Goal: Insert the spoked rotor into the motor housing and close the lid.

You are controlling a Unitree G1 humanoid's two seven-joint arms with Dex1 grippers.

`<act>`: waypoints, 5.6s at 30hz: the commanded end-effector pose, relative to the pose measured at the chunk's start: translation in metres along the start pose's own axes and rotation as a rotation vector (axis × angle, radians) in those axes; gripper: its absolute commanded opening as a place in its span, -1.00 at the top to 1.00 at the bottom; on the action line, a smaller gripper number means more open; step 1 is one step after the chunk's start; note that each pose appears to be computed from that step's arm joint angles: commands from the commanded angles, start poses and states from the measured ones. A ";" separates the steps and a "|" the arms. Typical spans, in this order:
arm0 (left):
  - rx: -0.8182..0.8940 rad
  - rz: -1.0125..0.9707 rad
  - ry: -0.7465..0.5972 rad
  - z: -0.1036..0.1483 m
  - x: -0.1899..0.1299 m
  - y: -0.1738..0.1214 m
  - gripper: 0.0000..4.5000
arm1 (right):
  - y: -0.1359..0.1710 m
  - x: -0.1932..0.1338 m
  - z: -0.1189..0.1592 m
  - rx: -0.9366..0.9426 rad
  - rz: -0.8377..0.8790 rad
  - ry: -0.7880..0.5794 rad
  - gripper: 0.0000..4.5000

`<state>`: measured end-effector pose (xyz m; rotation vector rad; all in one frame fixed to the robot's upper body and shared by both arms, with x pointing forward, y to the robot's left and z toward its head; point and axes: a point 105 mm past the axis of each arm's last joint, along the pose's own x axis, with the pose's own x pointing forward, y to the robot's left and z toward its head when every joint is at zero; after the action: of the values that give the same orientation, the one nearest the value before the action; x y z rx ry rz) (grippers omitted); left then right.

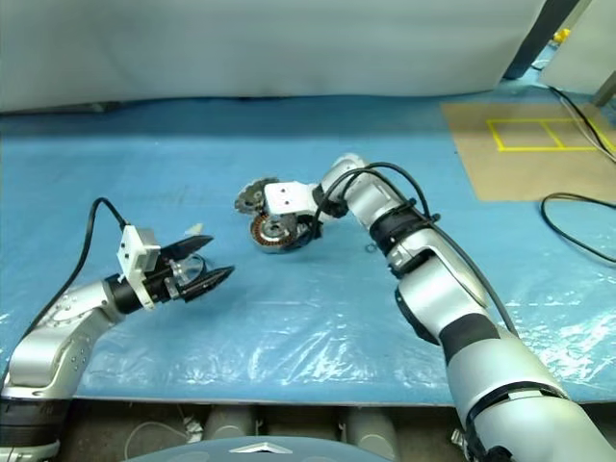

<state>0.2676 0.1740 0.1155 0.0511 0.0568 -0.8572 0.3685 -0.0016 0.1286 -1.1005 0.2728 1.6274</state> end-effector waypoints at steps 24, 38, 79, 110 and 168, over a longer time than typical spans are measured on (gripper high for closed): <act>0.019 -0.008 -0.034 0.003 0.012 -0.020 -1.00 | -0.022 0.022 -0.009 -0.149 -0.098 0.239 -0.28; 0.005 -0.014 -0.045 0.000 0.018 -0.021 -1.00 | 0.000 -0.002 0.005 -0.110 0.126 0.166 0.05; 0.001 -0.099 -0.025 -0.003 0.033 -0.021 -1.00 | 0.038 -0.011 0.048 0.208 0.106 0.171 -0.79; 0.024 -0.154 -0.041 0.019 0.035 -0.017 -1.00 | 0.107 -0.089 -0.075 0.850 -0.980 -0.207 -0.79; 0.019 -0.191 -0.039 0.013 0.045 -0.025 -1.00 | 0.111 -0.046 -0.101 0.908 -0.884 -0.209 0.72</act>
<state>0.2803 0.1244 0.1113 0.0328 0.0754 -1.0338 0.3237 -0.1519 0.0596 -0.2642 0.3067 0.6128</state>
